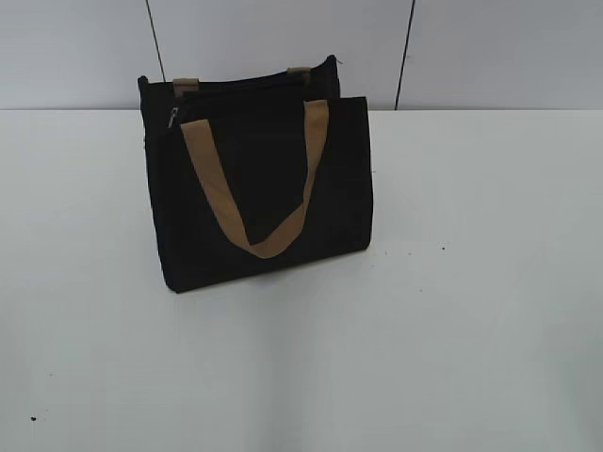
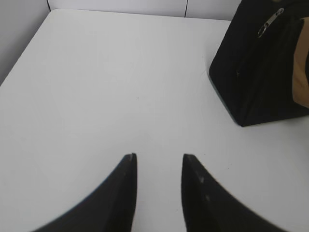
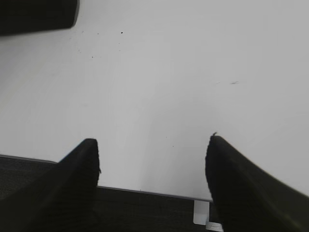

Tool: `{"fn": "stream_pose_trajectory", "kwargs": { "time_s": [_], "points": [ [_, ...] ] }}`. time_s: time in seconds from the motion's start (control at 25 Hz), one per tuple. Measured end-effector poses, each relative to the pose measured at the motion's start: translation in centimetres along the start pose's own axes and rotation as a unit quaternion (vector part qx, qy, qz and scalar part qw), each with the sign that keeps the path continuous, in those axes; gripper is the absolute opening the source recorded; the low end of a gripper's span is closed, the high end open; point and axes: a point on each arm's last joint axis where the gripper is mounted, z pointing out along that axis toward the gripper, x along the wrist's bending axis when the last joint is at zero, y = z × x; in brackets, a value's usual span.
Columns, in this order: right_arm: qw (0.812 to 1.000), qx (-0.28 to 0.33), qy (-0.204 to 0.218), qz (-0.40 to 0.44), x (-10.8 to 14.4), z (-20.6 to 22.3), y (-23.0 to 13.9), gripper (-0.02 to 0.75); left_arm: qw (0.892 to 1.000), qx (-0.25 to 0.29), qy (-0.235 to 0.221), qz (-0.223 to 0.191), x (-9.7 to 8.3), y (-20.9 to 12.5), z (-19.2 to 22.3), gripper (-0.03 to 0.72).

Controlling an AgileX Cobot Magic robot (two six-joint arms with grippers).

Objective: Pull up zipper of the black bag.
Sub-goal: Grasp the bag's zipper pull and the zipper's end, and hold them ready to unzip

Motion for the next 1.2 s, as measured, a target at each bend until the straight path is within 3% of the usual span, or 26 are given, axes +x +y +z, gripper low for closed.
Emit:
{"fn": "stream_pose_trajectory", "kwargs": {
  "time_s": [0.56,0.64,0.76,0.84,1.08,1.2],
  "points": [
    [1.0,0.0,0.0,0.0,0.0,0.0,0.0,0.525,1.0,0.0,-0.004,-0.002,-0.1,0.0,0.0,0.251],
    [1.0,0.0,0.0,0.0,0.0,0.0,0.0,0.525,1.0,0.003,-0.004,-0.002,0.0,0.1,0.1,0.318],
    [1.0,0.0,0.0,0.0,0.0,0.0,0.0,0.525,1.0,0.023,-0.005,-0.006,0.0,0.4,0.7,0.515],
    [1.0,0.0,0.0,0.0,0.0,0.0,0.0,0.525,0.999,0.035,-0.011,-0.014,0.0,1.0,1.4,0.587],
    [1.0,0.0,0.0,0.0,0.0,0.0,0.0,0.525,0.997,0.012,-0.049,-0.05,0.0,4.5,5.0,0.576],
    [1.0,0.0,0.0,0.0,0.0,0.0,0.0,0.525,0.997,0.007,-0.044,-0.06,0.4,5.9,7.6,0.575]
  ]
}}
